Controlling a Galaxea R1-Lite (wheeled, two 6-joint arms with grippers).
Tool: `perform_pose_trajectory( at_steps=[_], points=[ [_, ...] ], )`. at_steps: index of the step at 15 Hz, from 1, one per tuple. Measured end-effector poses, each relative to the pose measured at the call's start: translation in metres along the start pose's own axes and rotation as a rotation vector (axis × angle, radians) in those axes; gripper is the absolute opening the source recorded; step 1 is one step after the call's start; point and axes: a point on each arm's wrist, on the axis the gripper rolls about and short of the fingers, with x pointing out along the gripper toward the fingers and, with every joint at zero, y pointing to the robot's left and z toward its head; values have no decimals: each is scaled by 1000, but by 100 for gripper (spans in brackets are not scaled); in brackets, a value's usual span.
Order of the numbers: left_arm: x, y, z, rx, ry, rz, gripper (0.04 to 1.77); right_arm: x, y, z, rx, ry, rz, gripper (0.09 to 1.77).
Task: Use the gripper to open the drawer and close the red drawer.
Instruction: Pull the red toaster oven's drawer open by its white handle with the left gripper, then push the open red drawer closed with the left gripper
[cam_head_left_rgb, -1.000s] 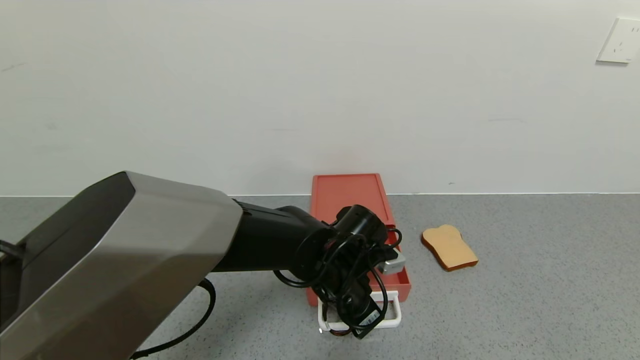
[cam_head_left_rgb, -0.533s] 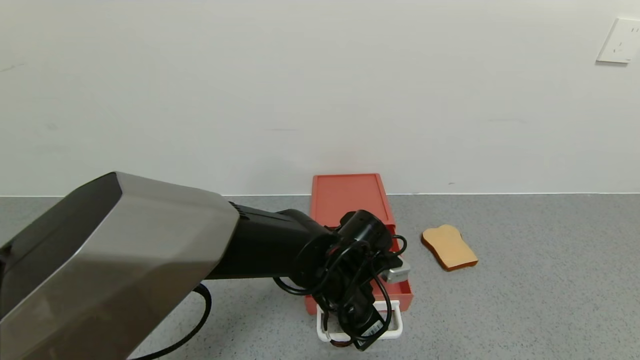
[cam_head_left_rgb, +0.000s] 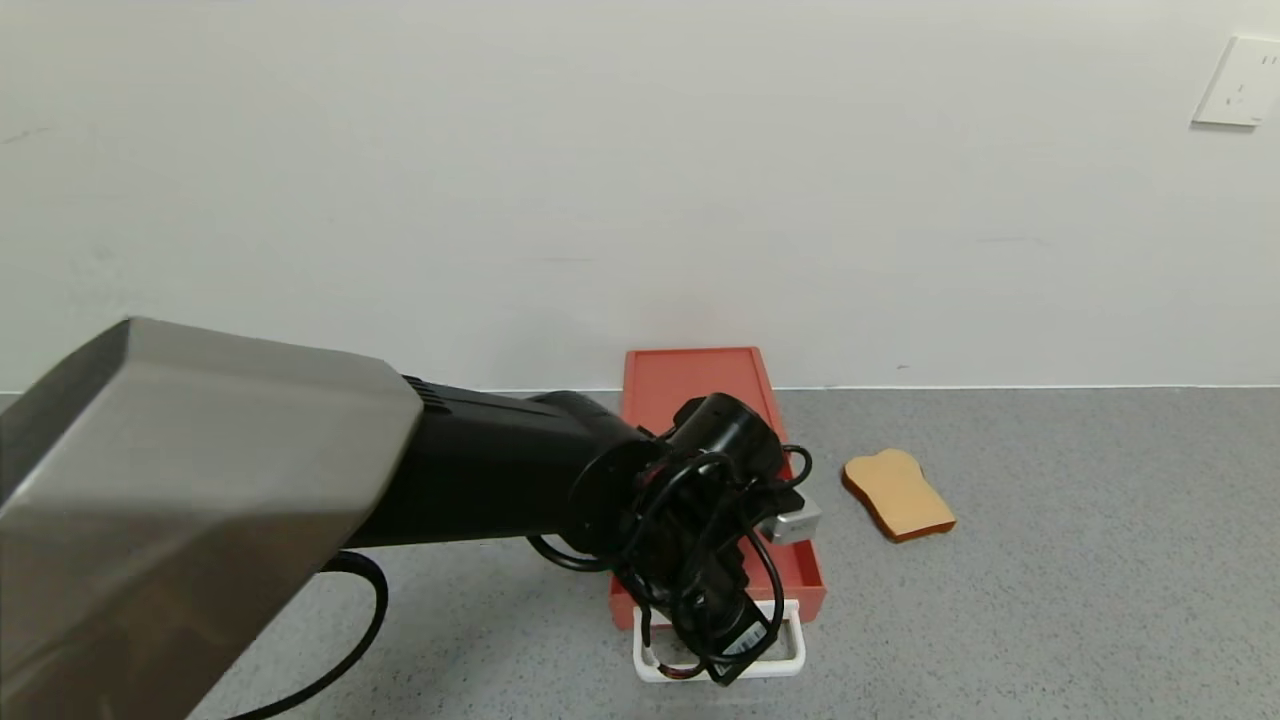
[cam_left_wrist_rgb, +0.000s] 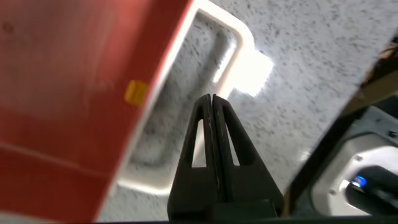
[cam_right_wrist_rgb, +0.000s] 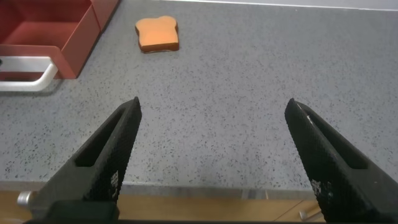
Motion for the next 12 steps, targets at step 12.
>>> perform_pose_trajectory(
  at_steps=[12],
  points=[
    [-132, 36, -34, -412, -101, 146, 11, 0, 0, 0, 0, 0, 0, 170]
  ],
)
